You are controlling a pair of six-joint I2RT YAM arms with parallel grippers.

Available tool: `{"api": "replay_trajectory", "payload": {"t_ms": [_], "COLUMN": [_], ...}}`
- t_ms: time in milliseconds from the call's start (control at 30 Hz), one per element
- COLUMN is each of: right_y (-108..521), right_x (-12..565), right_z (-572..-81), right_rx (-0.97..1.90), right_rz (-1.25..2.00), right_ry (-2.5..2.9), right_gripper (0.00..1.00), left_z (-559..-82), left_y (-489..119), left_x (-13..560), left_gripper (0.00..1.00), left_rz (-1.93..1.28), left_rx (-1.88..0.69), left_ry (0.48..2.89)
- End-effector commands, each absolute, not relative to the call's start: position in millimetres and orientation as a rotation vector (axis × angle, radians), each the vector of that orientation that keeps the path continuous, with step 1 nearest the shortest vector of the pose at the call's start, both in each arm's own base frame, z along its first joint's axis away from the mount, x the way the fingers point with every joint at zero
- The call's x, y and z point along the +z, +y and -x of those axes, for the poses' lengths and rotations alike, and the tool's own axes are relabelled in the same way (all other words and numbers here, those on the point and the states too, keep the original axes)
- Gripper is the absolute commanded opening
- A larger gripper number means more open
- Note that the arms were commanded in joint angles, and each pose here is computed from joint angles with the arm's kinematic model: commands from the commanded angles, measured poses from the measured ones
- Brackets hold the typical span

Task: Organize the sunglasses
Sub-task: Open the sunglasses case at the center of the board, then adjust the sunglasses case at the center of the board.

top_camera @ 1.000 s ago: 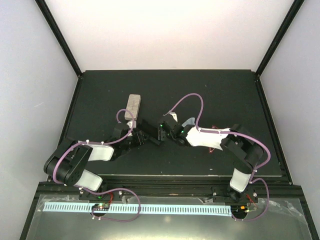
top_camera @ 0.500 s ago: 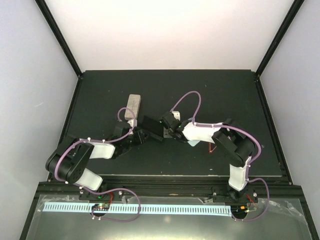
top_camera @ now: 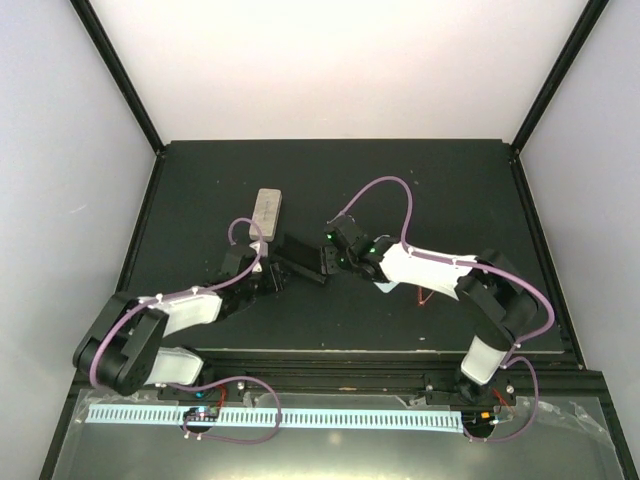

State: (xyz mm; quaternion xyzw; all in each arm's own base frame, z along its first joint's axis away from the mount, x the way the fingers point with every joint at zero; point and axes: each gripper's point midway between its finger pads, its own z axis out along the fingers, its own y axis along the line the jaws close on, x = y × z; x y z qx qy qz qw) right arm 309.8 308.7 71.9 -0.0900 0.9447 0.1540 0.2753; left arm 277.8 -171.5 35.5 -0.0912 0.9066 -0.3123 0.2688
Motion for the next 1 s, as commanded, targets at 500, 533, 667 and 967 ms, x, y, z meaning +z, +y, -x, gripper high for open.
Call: {"api": "replay_trajectory", "payload": {"t_ms": [500,533,667,967], "right_y": [328.7,330.3,333.3,336.0], "right_x": [99.4,99.6,91.6,70.2], "right_z": [-299.4,-302.2,-314.7,-328.8], "right_rx": [0.558,0.548,0.441,0.298], "right_rz": [0.434,0.442,0.514,0.617], "right_ry": [2.487,2.482,2.495,2.530], "right_gripper": [0.37,0.37,0.43,0.47], "left_z": [-268.7,-269.5,-278.2,-302.0], "left_y": [-139.6,-140.8,-147.7,-146.6], "left_x": [36.3,36.2,38.3,17.0], "left_gripper": [0.46,0.46,0.46,0.34], "left_rz": [0.308,0.306,0.288,0.291], "left_rx": [-0.643,-0.649,-0.668,-0.527], "left_ry": [2.454,2.454,2.453,2.538]}}
